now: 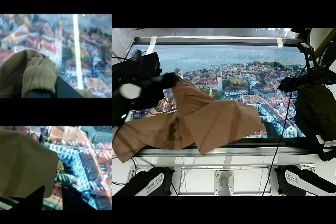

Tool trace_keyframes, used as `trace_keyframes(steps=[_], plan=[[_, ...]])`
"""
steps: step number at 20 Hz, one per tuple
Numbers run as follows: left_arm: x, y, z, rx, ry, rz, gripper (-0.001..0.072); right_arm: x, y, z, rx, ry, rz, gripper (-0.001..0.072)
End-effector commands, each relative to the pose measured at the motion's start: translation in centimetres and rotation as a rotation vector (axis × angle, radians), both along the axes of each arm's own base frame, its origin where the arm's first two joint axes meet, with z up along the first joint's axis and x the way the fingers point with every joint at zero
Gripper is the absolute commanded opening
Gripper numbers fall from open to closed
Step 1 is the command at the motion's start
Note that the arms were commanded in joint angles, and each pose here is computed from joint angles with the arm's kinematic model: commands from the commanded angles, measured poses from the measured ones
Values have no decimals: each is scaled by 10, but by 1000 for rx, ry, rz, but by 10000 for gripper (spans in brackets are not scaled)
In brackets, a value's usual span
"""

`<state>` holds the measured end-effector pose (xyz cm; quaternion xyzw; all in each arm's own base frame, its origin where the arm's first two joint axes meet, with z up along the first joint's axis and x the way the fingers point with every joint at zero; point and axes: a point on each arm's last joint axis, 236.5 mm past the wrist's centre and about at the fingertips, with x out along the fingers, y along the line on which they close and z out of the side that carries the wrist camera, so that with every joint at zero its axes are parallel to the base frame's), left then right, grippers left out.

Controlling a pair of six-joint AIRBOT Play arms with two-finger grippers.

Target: Fold the clothes and pants, and hang the long-sleeved shirts on hangers.

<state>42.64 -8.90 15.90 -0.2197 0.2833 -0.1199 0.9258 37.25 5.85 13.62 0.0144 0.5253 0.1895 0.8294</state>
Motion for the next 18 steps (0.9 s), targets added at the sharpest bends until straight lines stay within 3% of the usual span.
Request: trace_keyframes(steps=[1, 2, 3, 9, 13, 15, 18], plan=[[-52, 4, 75, 46, -168, -35, 17, -6, 40, -9, 158, 46, 92, 304], [-60, 3, 84, 47, -189, -40, 17, -10, 49, -22, 185, 85, 105, 441], [-67, 2, 88, 52, -195, -47, 17, -14, 59, -40, 207, 131, 114, 460], [-73, -7, 61, 62, -89, -103, 18, -6, 212, -90, 475, 113, 190, 460], [-69, -7, 53, 62, -67, -105, 18, -38, 313, -133, 484, 183, 316, 463], [-68, -7, 51, 62, -62, -105, 17, -57, 357, -136, 556, 246, 360, 513], [-67, -7, 51, 62, -60, -105, 18, -64, 413, -125, 569, 175, 485, 513]])
